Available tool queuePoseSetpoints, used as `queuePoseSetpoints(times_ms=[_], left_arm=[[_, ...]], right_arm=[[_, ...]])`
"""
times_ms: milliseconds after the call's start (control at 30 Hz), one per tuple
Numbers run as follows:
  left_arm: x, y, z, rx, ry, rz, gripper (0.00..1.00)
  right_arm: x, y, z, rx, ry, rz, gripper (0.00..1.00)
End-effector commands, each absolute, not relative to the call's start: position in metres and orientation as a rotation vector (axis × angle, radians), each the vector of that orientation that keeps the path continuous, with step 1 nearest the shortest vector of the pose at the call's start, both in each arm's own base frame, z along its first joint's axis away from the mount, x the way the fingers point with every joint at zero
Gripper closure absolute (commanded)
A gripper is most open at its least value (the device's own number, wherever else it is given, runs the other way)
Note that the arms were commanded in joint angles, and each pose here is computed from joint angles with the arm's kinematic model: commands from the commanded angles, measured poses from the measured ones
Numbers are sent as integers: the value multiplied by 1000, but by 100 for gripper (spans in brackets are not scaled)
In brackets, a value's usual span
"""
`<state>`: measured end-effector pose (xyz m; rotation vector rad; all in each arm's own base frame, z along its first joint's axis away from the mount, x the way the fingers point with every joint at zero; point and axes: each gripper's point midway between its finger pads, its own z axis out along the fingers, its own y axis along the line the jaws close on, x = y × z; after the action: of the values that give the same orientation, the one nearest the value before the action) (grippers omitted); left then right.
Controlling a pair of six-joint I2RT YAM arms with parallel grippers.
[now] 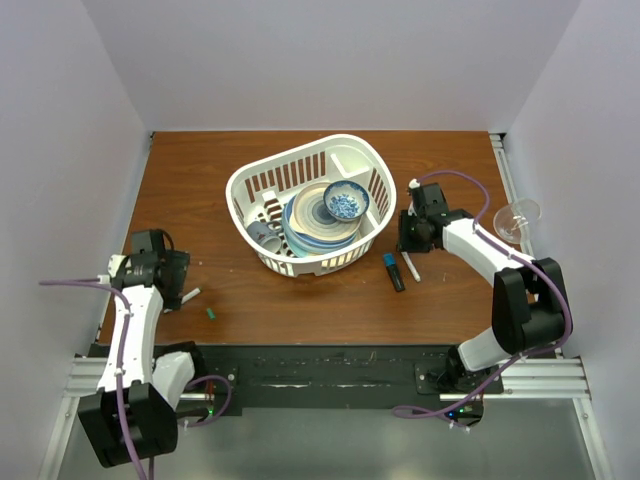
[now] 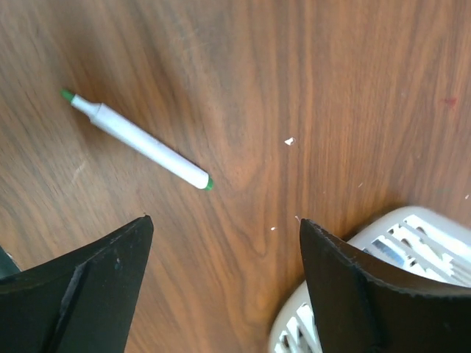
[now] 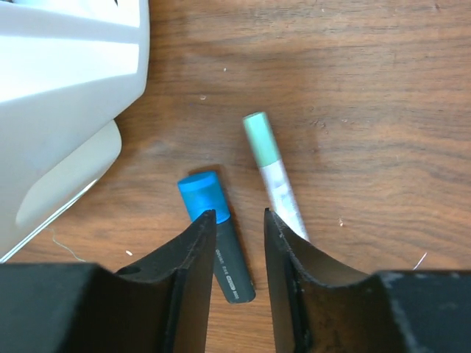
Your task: Insert the pens into the pen caps
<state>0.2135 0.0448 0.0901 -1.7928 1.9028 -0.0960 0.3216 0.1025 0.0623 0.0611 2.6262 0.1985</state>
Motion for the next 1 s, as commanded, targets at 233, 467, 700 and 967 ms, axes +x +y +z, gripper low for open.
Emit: queuePoseSetpoints(times_ms=[233,467,700,967], left_arm=[[202,46,52,-2210,1700,-64,29],[194,59,23,-2318,1638,56,32],[193,73,15,-2309,1618,165,35],[187,78,-2,-2286,1664,252,48]], right_arm=[[337,104,140,79,2467,241,60],[335,97,176,113,2393,226,58],[326,101,199,106,2341,286,52],[312,97,229,108,2266,305,50]])
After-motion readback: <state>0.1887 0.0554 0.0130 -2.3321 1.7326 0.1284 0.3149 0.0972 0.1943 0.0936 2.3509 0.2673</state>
